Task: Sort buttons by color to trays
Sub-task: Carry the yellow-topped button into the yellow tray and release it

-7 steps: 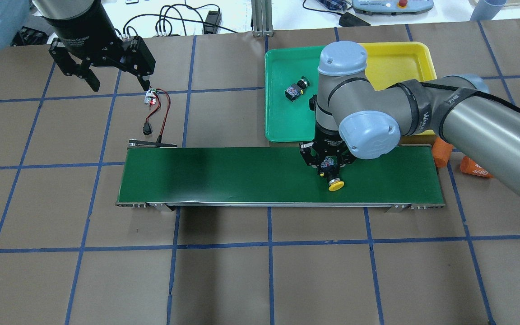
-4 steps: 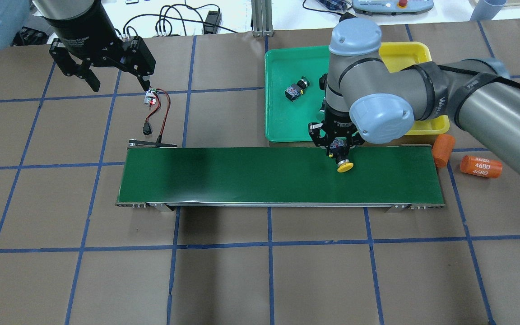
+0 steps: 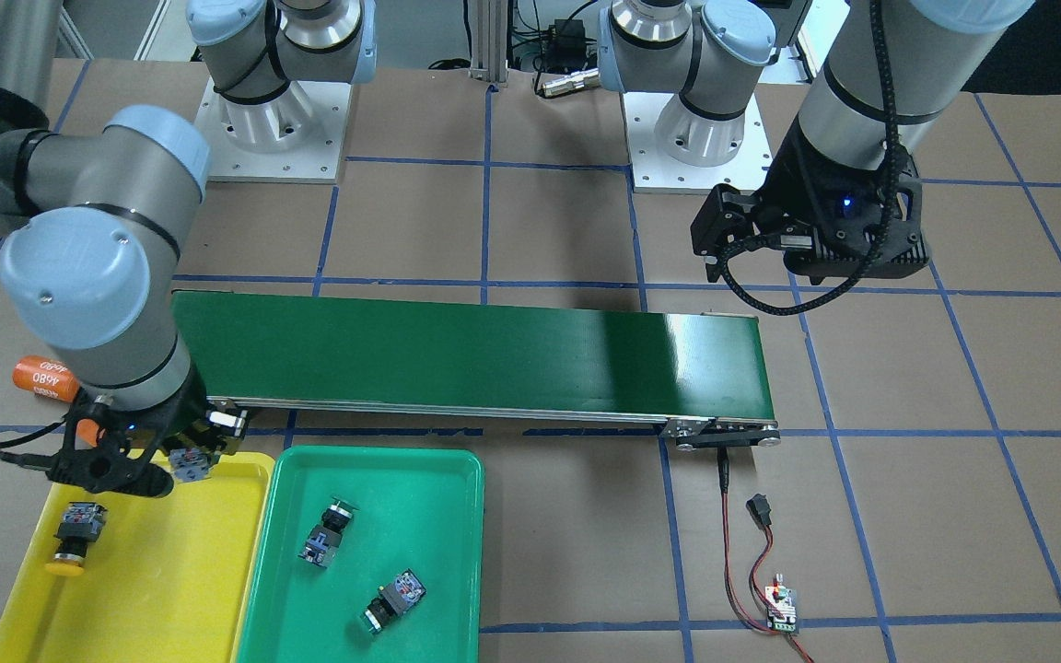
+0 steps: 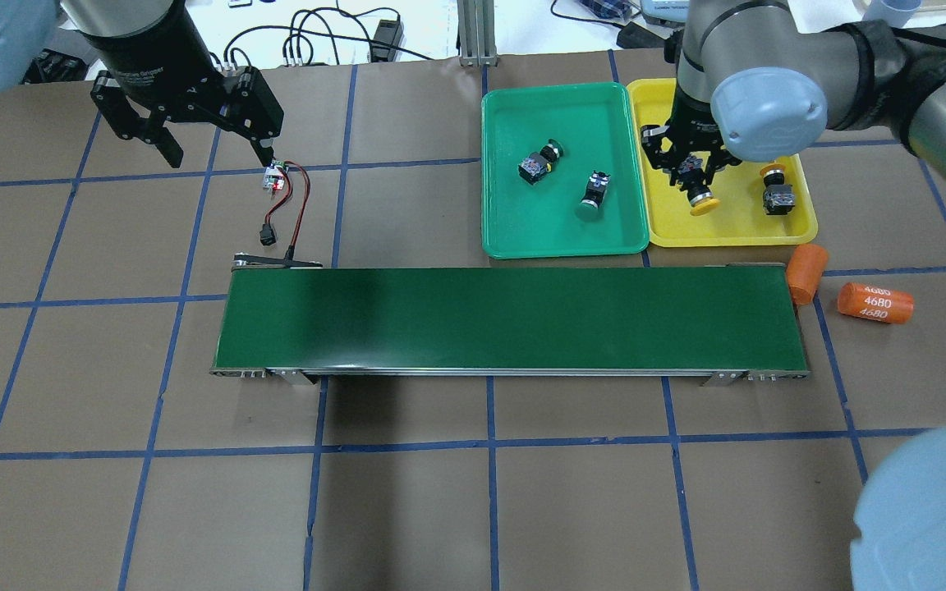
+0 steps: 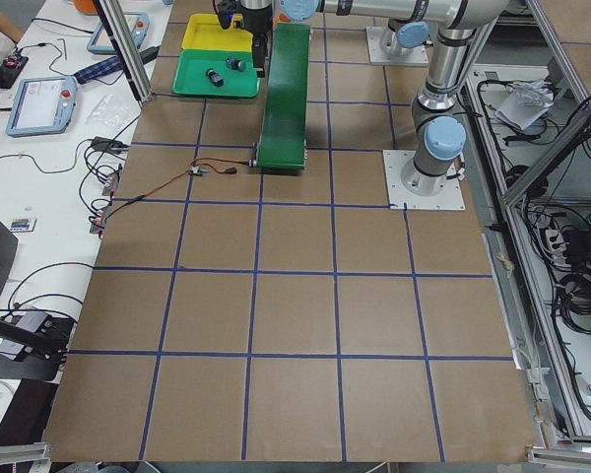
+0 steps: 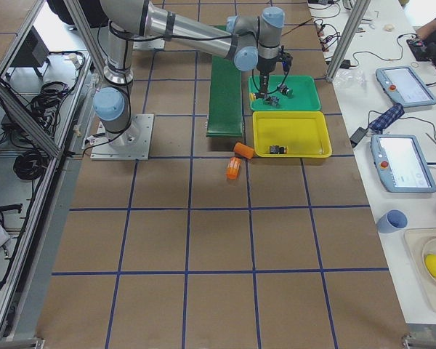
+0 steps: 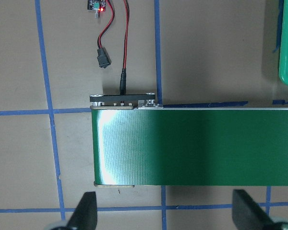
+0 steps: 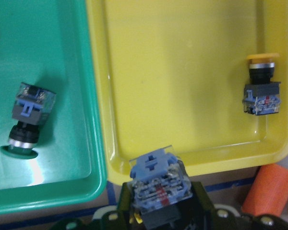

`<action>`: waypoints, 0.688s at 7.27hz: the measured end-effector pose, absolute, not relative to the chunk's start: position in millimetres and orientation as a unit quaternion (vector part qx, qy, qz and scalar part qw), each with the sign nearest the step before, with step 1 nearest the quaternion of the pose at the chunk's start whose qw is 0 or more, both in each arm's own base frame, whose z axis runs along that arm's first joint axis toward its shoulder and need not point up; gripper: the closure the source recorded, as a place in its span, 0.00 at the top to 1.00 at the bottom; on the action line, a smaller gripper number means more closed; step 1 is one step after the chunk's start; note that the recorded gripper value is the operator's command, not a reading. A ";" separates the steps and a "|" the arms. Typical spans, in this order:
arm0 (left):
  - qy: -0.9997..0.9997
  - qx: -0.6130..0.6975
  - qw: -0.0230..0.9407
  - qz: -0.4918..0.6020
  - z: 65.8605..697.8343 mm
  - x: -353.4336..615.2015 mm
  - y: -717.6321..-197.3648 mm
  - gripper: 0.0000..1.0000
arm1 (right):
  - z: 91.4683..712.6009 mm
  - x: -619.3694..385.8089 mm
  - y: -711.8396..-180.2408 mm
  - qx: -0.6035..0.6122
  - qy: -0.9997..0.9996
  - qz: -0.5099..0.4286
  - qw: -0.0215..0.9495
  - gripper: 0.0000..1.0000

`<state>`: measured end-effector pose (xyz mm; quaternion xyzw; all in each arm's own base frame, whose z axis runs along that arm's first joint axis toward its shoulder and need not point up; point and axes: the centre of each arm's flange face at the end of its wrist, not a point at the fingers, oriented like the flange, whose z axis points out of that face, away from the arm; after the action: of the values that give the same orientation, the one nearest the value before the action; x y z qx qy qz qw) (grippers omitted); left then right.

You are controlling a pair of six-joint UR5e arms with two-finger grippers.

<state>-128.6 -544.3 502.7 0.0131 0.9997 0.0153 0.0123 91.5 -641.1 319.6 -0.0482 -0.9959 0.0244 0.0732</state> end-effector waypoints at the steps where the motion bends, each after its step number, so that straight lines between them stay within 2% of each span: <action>1: 1.000 0.013 0.012 0.015 502.8 -128.4 -544.3 1.00 | 309.7 69.2 -653.7 -0.038 -0.996 0.031 0.073 0.04; 2: 1.000 0.013 0.012 0.015 502.8 -128.0 -544.4 1.00 | 299.2 51.4 -662.0 -0.036 -0.996 0.034 0.073 0.18; 3: 1.000 0.013 0.012 0.015 502.9 -127.8 -544.5 1.00 | 287.0 38.9 -668.9 -0.032 -0.996 0.036 0.074 0.26; 4: 1.000 0.013 0.013 0.015 503.0 -127.7 -544.5 1.00 | 271.2 32.0 -676.2 -0.021 -0.996 0.039 0.074 0.66; 5: 1.000 0.013 0.012 0.015 503.1 -127.7 -544.5 1.00 | 256.6 29.2 -680.3 -0.011 -0.997 0.037 0.074 1.00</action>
<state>-127.7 -544.5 503.1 0.0135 0.9997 0.0149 0.0125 29.2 -680.3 256.6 -0.0107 -0.9965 0.0368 0.0740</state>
